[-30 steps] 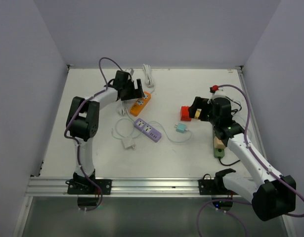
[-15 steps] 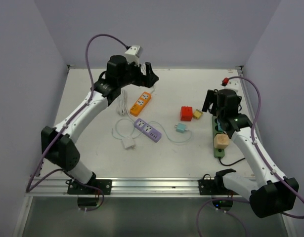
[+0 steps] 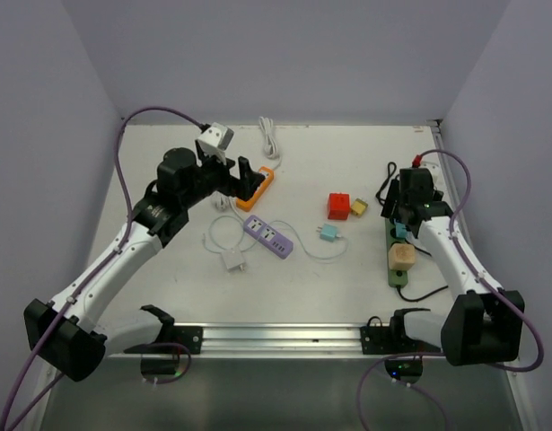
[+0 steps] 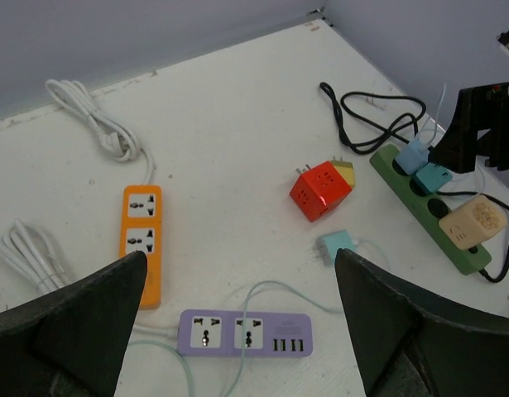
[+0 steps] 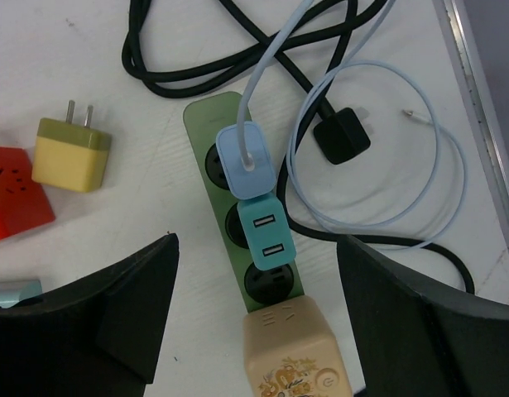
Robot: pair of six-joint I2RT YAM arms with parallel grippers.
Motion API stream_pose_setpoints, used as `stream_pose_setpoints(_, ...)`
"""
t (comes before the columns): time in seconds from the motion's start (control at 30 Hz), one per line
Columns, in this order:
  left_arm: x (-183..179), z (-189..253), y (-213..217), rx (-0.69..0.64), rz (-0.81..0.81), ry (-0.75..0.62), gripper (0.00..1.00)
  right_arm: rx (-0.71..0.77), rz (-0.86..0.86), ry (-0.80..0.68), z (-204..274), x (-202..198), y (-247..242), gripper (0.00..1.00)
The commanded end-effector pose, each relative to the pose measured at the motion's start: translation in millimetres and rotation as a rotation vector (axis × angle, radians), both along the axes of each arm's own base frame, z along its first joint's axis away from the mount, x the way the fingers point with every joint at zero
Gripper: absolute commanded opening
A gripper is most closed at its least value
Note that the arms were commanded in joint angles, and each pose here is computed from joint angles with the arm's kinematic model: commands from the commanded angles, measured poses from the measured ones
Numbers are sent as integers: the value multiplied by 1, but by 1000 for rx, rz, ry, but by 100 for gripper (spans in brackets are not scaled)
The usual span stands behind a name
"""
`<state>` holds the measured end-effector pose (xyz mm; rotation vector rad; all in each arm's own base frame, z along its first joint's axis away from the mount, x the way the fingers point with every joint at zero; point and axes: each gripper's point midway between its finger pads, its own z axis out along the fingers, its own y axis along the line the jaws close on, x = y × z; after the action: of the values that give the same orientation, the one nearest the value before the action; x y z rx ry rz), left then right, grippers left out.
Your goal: Pull the plug off the socket
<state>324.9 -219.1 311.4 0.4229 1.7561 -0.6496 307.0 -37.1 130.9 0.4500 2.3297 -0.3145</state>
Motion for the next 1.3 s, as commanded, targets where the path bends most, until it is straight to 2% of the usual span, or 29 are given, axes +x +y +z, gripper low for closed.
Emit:
stream_pose_setpoints(0.0,-3,1,-4,-5,-20,-50,100,42,13,23,-13,1,8,77)
stream_pose_setpoints(0.13,-12,14,0,-29,-19,-91,100,54,18,56,-29,0,9,69)
stream_pose_setpoints(0.3,-19,20,4,-11,1,-127,100,28,6,115,-46,-3,2,71)
stream_pose_setpoints(0.47,-24,24,1,-18,-14,-138,100,3,0,120,-48,-1,-3,68)
stream_pose_setpoints(0.57,-25,26,2,-16,-16,-145,100,34,22,137,-54,-1,2,53)
stream_pose_setpoints(0.83,-34,36,0,-29,-40,-176,100,64,74,157,-58,2,10,27)
stream_pose_setpoints(1.0,-36,38,2,-28,-38,-186,100,110,133,148,-60,13,23,5)
stream_pose_setpoints(1.07,-36,38,2,-25,-35,-188,100,178,196,141,-60,19,40,0)
stream_pose_setpoints(1.27,-35,37,4,-15,-22,-193,100,218,343,85,-39,41,91,0)
